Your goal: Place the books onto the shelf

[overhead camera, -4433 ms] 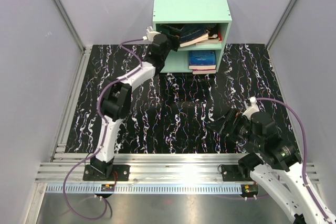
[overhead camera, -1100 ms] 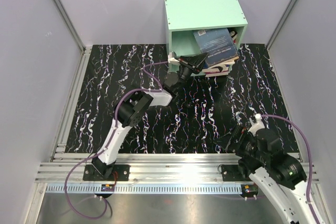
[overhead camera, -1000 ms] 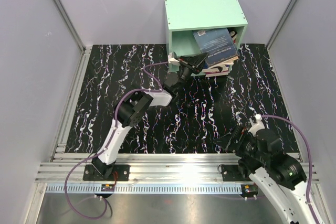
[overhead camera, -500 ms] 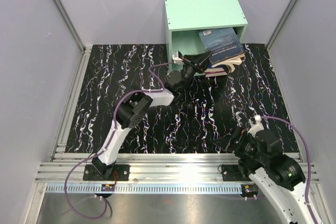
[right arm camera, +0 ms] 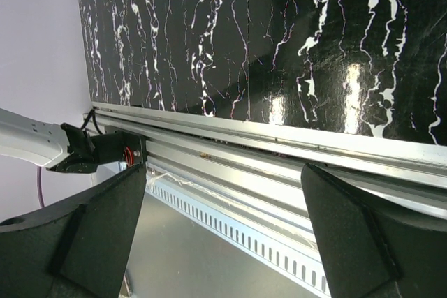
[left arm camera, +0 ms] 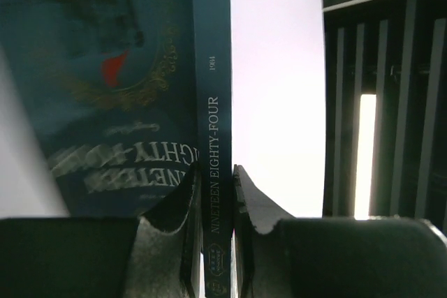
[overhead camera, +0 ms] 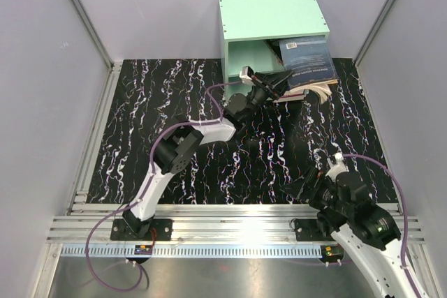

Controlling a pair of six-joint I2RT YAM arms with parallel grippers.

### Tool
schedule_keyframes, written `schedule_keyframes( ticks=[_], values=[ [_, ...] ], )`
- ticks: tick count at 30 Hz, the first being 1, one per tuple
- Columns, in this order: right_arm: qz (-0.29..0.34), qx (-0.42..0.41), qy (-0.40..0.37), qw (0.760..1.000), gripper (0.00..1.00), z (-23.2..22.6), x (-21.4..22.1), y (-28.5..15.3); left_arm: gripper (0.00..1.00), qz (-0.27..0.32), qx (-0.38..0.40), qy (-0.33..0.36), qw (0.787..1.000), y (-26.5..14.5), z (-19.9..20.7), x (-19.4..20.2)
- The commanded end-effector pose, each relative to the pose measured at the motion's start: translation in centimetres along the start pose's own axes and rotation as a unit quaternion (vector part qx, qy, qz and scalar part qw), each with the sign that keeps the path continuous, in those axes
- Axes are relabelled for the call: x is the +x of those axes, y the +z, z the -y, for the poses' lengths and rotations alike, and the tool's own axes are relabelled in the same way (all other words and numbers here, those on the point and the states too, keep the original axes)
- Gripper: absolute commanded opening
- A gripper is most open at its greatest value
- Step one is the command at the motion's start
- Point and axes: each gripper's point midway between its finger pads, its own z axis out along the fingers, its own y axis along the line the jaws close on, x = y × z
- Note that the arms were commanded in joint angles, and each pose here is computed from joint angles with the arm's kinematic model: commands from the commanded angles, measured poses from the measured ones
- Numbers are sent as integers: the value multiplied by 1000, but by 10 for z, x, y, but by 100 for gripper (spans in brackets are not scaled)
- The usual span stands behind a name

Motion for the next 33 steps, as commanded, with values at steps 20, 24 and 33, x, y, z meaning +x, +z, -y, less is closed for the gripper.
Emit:
schedule_keyframes(
  ticks=[20,24,33],
  values=[
    [197,-89,-79,973,100,-113,-135,23,0,-190,134,-10,973,-98,131,121],
    [250,-89,-69,962,100,-115,-154,16,0,-192,133,-14,972,-105,135,126],
    [366,-54,-15,929,100,-110,-197,-16,0,-210,138,-24,968,-114,143,152]
  ],
)
